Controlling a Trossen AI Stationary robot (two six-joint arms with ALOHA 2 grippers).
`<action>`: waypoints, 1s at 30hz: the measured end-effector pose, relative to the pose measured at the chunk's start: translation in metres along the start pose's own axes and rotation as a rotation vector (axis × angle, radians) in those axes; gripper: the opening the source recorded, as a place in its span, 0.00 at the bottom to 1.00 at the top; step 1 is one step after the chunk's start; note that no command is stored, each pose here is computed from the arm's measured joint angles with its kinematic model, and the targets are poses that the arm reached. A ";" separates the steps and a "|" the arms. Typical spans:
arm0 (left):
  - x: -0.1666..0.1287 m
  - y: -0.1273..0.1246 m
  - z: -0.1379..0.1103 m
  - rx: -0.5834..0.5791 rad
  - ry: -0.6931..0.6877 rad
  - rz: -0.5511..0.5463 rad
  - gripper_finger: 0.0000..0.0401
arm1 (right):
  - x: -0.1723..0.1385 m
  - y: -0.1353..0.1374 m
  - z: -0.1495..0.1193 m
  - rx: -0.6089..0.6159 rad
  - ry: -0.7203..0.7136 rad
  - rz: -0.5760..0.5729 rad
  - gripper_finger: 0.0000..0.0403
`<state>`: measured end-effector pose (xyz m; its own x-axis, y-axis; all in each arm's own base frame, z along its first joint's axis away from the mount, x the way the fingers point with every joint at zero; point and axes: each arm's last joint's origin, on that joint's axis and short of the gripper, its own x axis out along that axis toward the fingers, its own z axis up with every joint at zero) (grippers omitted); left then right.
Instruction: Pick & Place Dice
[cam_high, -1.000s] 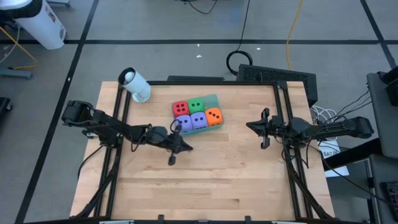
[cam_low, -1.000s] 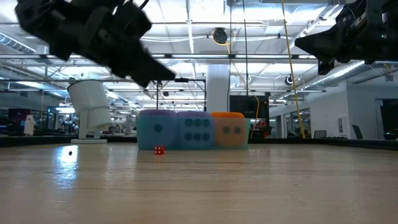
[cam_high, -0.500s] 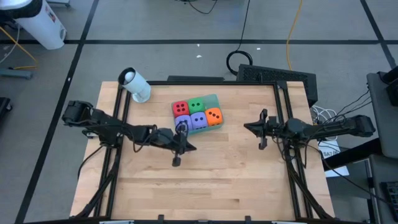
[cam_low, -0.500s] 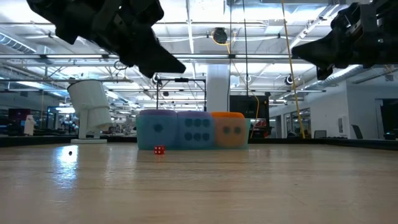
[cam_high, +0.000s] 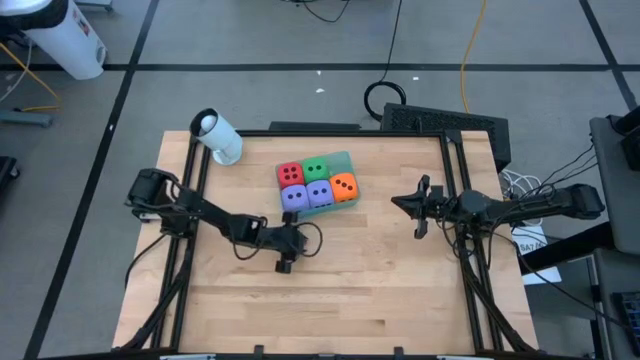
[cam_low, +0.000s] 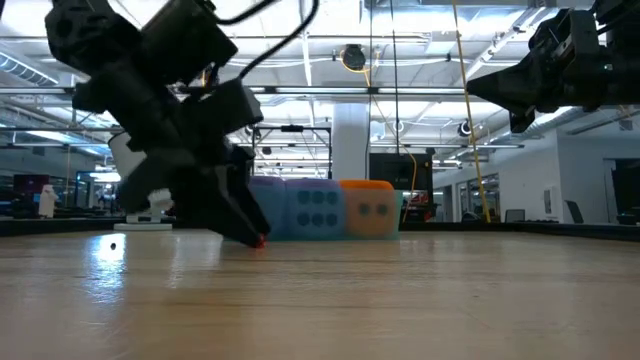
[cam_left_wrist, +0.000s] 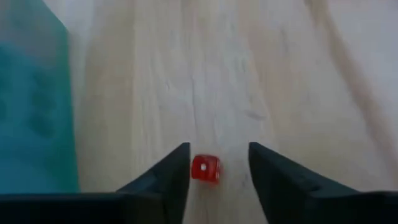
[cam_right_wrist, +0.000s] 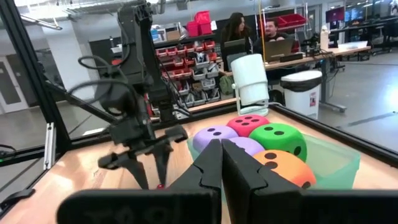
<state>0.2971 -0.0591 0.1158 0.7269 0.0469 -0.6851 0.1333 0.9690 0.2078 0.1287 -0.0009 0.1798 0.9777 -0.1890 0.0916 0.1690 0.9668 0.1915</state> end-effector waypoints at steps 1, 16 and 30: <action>0.003 0.001 -0.002 0.008 0.010 0.004 0.45 | 0.000 0.000 0.000 0.001 -0.001 0.001 0.00; 0.007 0.005 -0.013 0.015 0.111 -0.023 0.53 | 0.000 0.000 0.000 0.026 0.001 0.004 0.00; 0.007 0.005 -0.018 -0.011 0.149 -0.086 0.31 | 0.000 0.000 0.000 0.025 0.002 0.004 0.00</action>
<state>0.2907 -0.0494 0.1000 0.6052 -0.0016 -0.7961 0.1827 0.9736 0.1369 0.1288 -0.0005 0.1796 0.9786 -0.1849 0.0906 0.1620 0.9629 0.2157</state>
